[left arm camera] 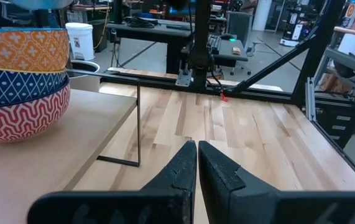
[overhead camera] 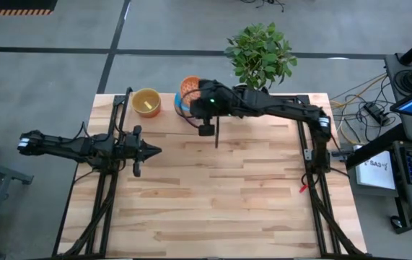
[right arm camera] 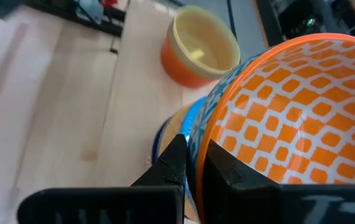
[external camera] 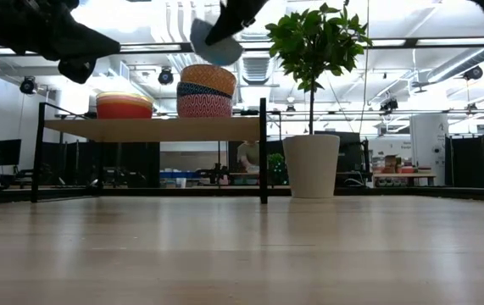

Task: Place and stack bowls onto a shelf
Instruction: Stack the blue bowl on the orange bowl on the shelf

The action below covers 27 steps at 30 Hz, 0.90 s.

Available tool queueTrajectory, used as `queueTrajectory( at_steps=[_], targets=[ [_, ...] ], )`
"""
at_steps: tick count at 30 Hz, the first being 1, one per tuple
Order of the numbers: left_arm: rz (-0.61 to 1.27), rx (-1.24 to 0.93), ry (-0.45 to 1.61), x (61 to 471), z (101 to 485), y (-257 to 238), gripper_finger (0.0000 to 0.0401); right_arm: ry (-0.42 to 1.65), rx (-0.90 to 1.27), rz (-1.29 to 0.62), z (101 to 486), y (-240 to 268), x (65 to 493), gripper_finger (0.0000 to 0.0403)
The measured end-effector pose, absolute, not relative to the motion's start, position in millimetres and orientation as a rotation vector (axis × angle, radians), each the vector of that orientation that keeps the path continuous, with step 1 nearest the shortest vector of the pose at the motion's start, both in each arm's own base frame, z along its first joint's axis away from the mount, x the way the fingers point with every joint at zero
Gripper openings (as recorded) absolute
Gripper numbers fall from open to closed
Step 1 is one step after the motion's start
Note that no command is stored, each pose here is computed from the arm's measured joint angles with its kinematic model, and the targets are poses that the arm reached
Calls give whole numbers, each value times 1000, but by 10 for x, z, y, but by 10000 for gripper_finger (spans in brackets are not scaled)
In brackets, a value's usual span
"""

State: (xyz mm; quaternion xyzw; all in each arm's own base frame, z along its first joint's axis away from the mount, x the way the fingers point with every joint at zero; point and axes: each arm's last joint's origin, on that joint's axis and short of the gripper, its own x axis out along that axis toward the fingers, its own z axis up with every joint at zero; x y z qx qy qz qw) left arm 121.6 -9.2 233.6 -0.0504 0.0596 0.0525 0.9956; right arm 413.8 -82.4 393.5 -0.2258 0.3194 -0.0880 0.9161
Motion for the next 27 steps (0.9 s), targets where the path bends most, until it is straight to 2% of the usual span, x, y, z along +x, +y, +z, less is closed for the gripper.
queueTrajectory(
  at_steps=[5,15,27],
  targets=[
    [105,-90,123,1216,2333,-92,0,701,-452,-196,3858,-967,4256,15],
    [105,-89,124,1215,2332,-92,0,752,-439,-198,3690,-1084,4373,50],
    [105,-89,124,1215,2332,-92,0,772,-393,-156,3662,-1130,4339,54]
  ],
)
